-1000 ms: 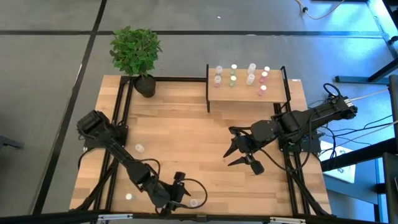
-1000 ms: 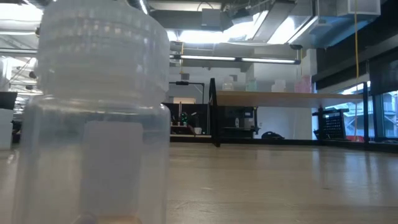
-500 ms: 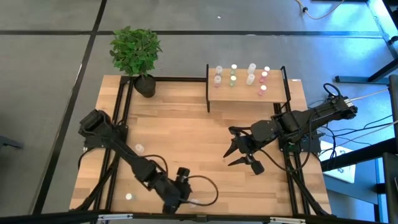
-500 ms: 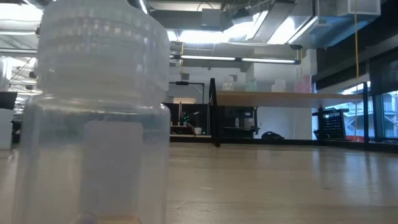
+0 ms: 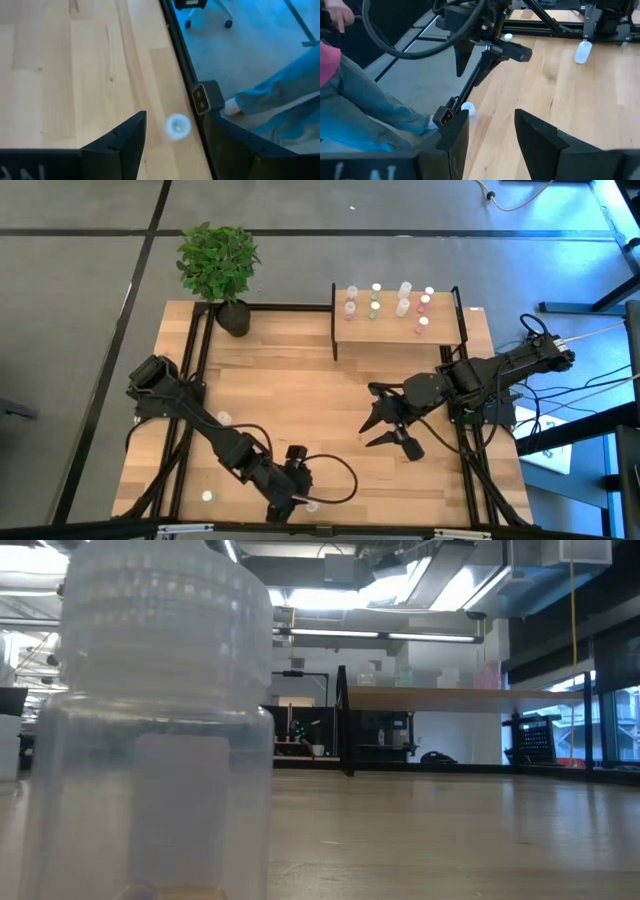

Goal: Pick and place medicine bottles onto shelf by color
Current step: Put the transparent pill bottle aligned with the other transparent pill bottles on the shelf

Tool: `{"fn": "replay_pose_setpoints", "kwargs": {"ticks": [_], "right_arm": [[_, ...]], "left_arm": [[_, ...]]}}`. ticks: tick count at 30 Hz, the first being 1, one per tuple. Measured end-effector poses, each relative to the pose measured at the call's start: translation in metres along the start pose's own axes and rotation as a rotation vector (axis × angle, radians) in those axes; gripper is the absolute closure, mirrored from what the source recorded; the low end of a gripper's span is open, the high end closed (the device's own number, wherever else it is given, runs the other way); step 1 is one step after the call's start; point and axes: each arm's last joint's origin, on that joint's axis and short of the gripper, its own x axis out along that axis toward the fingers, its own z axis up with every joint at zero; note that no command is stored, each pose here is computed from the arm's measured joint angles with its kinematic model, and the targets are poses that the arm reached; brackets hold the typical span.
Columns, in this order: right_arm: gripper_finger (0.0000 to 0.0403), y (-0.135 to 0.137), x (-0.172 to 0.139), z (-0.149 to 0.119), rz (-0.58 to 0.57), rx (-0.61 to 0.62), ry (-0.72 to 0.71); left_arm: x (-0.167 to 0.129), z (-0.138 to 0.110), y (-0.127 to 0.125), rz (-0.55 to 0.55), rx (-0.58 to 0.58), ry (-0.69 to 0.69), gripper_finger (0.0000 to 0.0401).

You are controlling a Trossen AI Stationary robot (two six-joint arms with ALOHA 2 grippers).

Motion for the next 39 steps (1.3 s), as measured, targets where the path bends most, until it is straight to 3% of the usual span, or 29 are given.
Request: {"fn": "replay_pose_setpoints", "kwargs": {"ticks": [5,9,14,23,32,39], "right_arm": [[0.0242,0.000,0.000,0.001,0.003,0.058,-0.011],[0.0242,0.001,0.000,0.005,0.012,0.121,-0.048],[0.0242,0.006,0.001,0.010,0.085,0.096,-0.092],[0.0242,0.031,0.032,0.009,0.043,-0.030,-0.158],[0.0242,0.042,0.088,0.002,0.032,-0.075,-0.002],[0.0242,0.046,0.118,0.017,0.005,-0.160,0.250]], "left_arm": [[-0.002,-0.004,-0.007,-0.010,0.009,0.005,0.0207],[-0.003,-0.007,-0.013,0.046,-0.005,-0.013,0.0207],[-0.009,-0.013,-0.021,0.158,-0.068,-0.058,0.0207],[-0.055,-0.026,-0.042,0.251,-0.172,-0.139,0.0207],[-0.093,-0.040,-0.044,0.303,-0.293,-0.141,0.0207],[-0.107,-0.045,-0.035,0.377,-0.351,-0.139,0.0207]]}}
